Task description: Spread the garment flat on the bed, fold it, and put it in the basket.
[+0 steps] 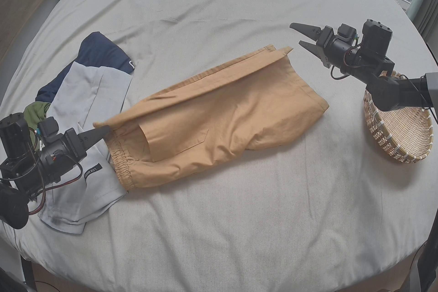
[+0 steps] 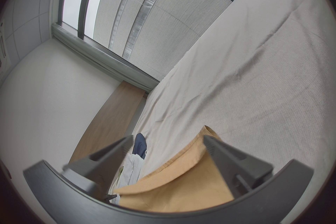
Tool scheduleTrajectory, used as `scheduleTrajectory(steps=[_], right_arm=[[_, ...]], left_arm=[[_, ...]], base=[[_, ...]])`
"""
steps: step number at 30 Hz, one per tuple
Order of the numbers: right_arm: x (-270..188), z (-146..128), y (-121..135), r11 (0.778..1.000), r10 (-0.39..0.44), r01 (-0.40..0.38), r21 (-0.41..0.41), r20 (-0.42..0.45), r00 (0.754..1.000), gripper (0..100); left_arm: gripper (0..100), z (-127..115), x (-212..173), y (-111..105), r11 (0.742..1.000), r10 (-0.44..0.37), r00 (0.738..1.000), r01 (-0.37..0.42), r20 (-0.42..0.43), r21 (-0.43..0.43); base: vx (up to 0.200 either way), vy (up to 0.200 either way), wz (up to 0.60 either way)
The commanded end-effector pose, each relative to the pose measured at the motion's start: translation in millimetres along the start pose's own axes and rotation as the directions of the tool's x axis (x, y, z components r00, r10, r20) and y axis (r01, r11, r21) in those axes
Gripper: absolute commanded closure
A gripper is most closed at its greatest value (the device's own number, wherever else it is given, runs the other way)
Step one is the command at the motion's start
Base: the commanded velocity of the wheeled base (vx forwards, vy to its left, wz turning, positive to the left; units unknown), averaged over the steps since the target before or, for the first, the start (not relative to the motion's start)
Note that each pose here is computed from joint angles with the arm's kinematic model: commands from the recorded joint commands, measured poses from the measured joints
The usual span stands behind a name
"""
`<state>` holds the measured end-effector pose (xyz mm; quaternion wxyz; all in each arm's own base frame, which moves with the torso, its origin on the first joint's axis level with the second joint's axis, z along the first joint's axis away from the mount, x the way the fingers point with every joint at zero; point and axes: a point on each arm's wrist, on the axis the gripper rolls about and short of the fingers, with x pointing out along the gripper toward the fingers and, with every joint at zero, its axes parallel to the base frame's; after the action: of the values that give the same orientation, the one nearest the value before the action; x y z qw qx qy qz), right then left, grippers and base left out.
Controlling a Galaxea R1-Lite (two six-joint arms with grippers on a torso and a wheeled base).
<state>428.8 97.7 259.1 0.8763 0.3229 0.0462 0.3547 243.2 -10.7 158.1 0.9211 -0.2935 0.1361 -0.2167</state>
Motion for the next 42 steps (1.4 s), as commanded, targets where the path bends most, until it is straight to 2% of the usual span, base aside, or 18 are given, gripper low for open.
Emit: scheduleTrajectory(steps=[1,2,6,9,11,12,17,21,25,33,37,42], right_arm=[[9,-1,-8,1.000,-0.003,0.003,0.015,0.014,1.000,0],[0,8,0,1.000,-0.003,0.002,0.025,0.030,1.000,0],[-37,10,9,0.997,-0.061,0.061,0.054,0.008,0.998,0],[-67,-8,14,0.988,-0.120,0.124,0.091,-0.046,0.992,0],[-74,-12,14,0.986,-0.133,0.138,0.099,-0.056,0.990,0],[-100,-27,20,0.978,-0.161,0.173,0.121,-0.101,0.982,0],[-140,-52,26,0.969,-0.182,0.202,0.145,-0.142,0.973,0],[-156,-71,26,0.959,-0.202,0.232,0.164,-0.178,0.963,0],[-164,-88,24,0.949,-0.215,0.257,0.181,-0.221,0.951,0],[-157,-105,16,0.948,-0.207,0.256,0.188,-0.248,0.946,0],[-147,-113,1,0.944,-0.217,0.270,0.191,-0.259,0.941,0],[-130,-118,-17,0.940,-0.244,0.288,0.181,-0.233,0.941,0]], left_arm=[[0,-8,11,15,0.998,0.056,0.998,-0.056,-0.012,-0.024],[0,-7,11,20,0.995,0.100,0.995,-0.100,0.024,-0.023],[0,-8,11,22,0.989,0.148,0.988,-0.146,0.048,-0.032],[0,-11,7,18,0.990,0.138,0.989,-0.137,0.044,-0.032],[0,-12,6,17,0.991,0.133,0.990,-0.132,0.041,-0.030],[0,-17,0,0,0.997,0.072,0.997,-0.071,0.029,-0.041],[0,-20,-13,-36,0.990,-0.077,0.997,0.078,0.017,-0.118],[0,-28,-23,-46,0.982,-0.119,0.993,0.116,-0.006,-0.152],[0,-37,-31,-43,0.981,-0.106,0.994,0.100,-0.026,-0.163],[0,-45,-48,-45,0.981,-0.111,0.994,0.105,-0.024,-0.163],[0,-45,-59,-50,0.980,-0.131,0.991,0.129,-0.005,-0.151],[0,-43,-66,-54,0.979,-0.145,0.989,0.146,0.018,-0.139]], base=[[0.000,0.000,0.00],[0.000,0.000,0.00],[0.000,0.000,0.00],[0.000,0.000,0.00],[0.000,0.000,0.00],[0.000,0.000,0.00],[0.000,0.000,0.00],[0.000,0.000,0.00],[0.000,0.000,0.00],[0.000,0.000,0.00],[0.000,0.000,0.00],[0.000,0.000,0.00]])
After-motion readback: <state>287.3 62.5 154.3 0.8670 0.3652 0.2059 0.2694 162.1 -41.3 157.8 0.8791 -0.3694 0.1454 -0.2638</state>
